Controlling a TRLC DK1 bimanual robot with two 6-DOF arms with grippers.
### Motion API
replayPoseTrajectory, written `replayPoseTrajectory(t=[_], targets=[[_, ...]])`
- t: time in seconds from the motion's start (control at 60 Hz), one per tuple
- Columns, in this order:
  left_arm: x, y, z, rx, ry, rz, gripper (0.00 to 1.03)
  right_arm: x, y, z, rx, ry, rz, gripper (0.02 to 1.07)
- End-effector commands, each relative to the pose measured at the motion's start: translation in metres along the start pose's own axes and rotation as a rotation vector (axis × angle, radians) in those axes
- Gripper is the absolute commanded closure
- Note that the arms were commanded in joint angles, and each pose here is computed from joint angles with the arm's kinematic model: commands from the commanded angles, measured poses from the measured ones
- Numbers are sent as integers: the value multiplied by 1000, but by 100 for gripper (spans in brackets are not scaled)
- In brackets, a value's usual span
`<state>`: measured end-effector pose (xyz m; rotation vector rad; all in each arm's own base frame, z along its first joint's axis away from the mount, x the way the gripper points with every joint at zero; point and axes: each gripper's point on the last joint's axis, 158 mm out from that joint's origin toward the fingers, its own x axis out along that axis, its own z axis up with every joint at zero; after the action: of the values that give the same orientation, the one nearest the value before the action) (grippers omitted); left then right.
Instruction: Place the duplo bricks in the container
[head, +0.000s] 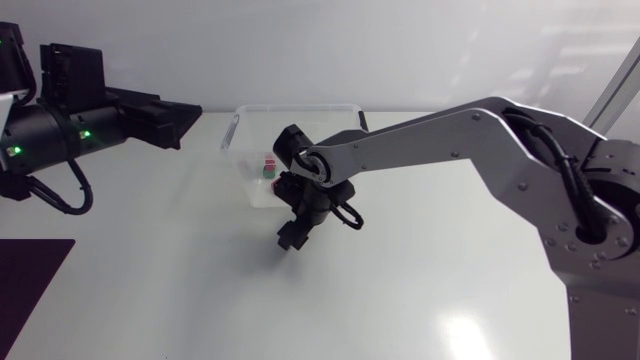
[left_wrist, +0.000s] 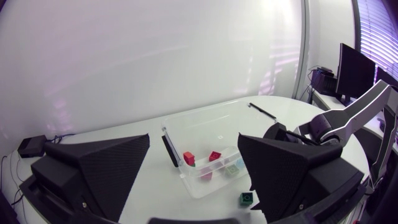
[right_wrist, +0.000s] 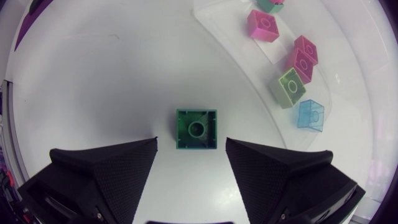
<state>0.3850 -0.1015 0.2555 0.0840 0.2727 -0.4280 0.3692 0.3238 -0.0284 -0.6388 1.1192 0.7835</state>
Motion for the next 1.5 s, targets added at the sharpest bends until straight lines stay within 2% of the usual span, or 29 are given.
replayPoseTrajectory(t=[0.0, 0.083, 0.367, 0.483, 0.75, 0.917, 1.0, 1.1, 1.283, 1.483], targets=[[-7, -1, -5, 20, -4, -1, 5, 9, 3, 0, 7, 25, 3, 34], [-7, -1, -6, 21, -1, -1, 5, 11, 3, 2, 12, 31, 3, 39], [-11, -2, -8, 25, -3, 1, 5, 20, 8, -9, 16, 82, 16, 67], [-17, -3, -8, 27, -12, 5, 5, 8, 10, -11, 16, 65, 15, 79], [-35, 3, -4, 25, -30, 37, 5, -53, 18, -4, 8, -28, -4, 80], [-51, -1, -8, 29, -42, 43, 5, -117, 14, 13, 17, -139, -42, 80], [-63, 0, -9, 32, -56, 60, 5, -155, 1, 29, 35, -215, -76, 80], [-72, 3, -14, 29, -56, 79, 5, -181, -18, 41, 65, -271, -107, 80], [-87, 6, -25, 37, -60, 113, 5, -199, -55, 55, 140, -330, -156, 80], [-101, 11, -27, 36, -69, 146, 5, -183, -98, 67, 211, -356, -196, 80]])
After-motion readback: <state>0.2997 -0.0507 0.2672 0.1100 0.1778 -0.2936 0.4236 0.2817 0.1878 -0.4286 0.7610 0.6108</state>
